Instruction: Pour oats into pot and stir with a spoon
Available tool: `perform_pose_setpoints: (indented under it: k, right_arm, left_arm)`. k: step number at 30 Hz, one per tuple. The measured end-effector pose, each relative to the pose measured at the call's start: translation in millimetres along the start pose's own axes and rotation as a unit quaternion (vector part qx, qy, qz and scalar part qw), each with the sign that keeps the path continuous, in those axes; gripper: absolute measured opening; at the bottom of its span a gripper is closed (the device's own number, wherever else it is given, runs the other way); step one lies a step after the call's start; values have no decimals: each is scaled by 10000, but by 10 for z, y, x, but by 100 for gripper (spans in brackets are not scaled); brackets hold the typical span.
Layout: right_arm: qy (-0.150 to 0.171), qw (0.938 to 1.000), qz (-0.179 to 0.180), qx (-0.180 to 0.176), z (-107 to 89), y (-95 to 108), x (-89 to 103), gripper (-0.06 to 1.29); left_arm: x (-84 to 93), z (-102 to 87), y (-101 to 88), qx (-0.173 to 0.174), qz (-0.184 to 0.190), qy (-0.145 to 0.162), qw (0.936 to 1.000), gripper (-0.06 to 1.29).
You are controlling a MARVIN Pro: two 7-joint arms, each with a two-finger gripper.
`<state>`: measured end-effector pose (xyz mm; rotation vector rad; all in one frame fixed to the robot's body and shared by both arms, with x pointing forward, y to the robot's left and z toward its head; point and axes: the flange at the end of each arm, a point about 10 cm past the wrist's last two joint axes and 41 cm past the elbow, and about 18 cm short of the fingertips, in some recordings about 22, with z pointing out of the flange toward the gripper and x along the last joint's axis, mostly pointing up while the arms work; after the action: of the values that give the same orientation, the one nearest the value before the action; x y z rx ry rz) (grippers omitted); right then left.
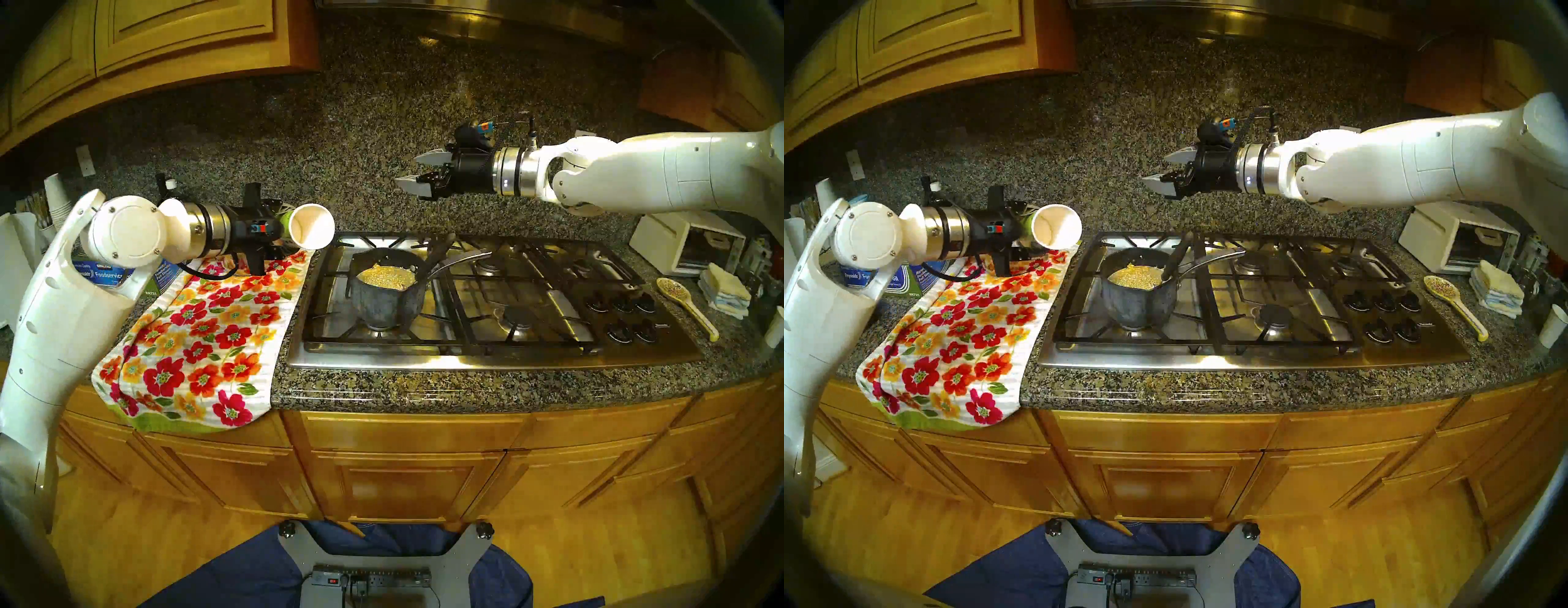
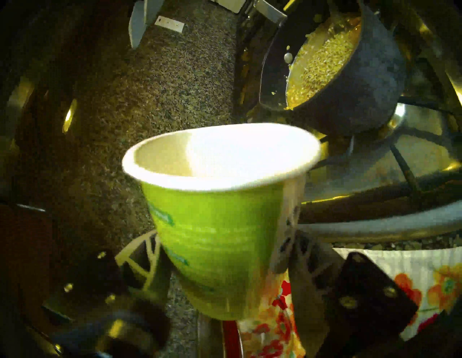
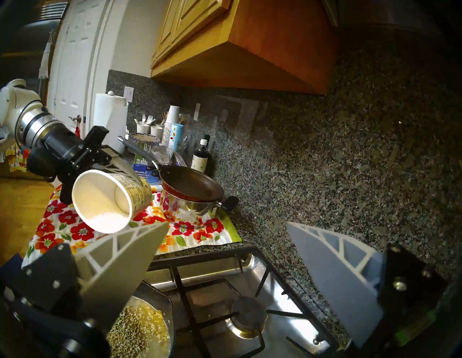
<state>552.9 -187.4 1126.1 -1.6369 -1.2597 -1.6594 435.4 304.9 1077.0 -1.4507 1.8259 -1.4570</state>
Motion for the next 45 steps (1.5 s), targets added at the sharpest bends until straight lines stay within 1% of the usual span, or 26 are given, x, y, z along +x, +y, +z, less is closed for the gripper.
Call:
perform_pose_setpoints:
  k: [2, 3, 5, 9, 12, 15, 20, 22, 27, 36, 39, 43, 44, 45]
  right_arm:
    - [0, 10000, 0, 0, 0, 0, 0, 123]
    - [0, 10000, 0, 0, 0, 0, 0, 123]
    - [0, 10000, 0, 0, 0, 0, 0, 123]
    - [0, 10000, 0, 0, 0, 0, 0, 123]
    - [0, 10000, 0, 0, 0, 0, 0, 123]
    - [0, 10000, 0, 0, 0, 0, 0, 123]
    - [0, 10000, 0, 0, 0, 0, 0, 123]
    - [0, 10000, 0, 1, 0, 0, 0, 123]
    - [0, 10000, 0, 1, 0, 0, 0, 123]
    - [0, 10000, -1, 1, 0, 0, 1, 123]
    - [0, 10000, 0, 1, 0, 0, 1, 123]
    - [0, 10000, 0, 1, 0, 0, 0, 123]
    - [0, 10000, 0, 1, 0, 0, 0, 123]
    - [0, 10000, 0, 1, 0, 0, 0, 123]
  left_arm:
    - [-74, -53, 1, -55, -196, 94, 9997, 71]
    - [-145, -101, 6, -97, -379, 187, 9991, 71]
    - [-217, -150, 10, -123, -550, 266, 9981, 71]
    - [-399, -265, 37, -182, -941, 475, 9943, 71]
    - [-571, -369, 80, -217, -1247, 645, 9899, 71]
    - [-696, -437, 129, -247, -1440, 757, 9864, 71]
    - [-925, -534, 257, -332, -1788, 938, 9788, 71]
    - [-1033, -557, 339, -365, -1977, 1022, 9742, 71]
    - [-1239, -580, 528, -431, -2361, 1168, 9637, 71]
    - [-1567, -589, 803, -455, -2851, 1250, 9492, 71]
    - [-1710, -594, 896, -440, -3088, 1247, 9419, 71]
    - [-1841, -600, 975, -421, -3327, 1257, 9337, 71]
    - [-1891, -602, 1008, -427, -3426, 1270, 9299, 71]
    - [-1917, -603, 1027, -432, -3479, 1277, 9278, 71]
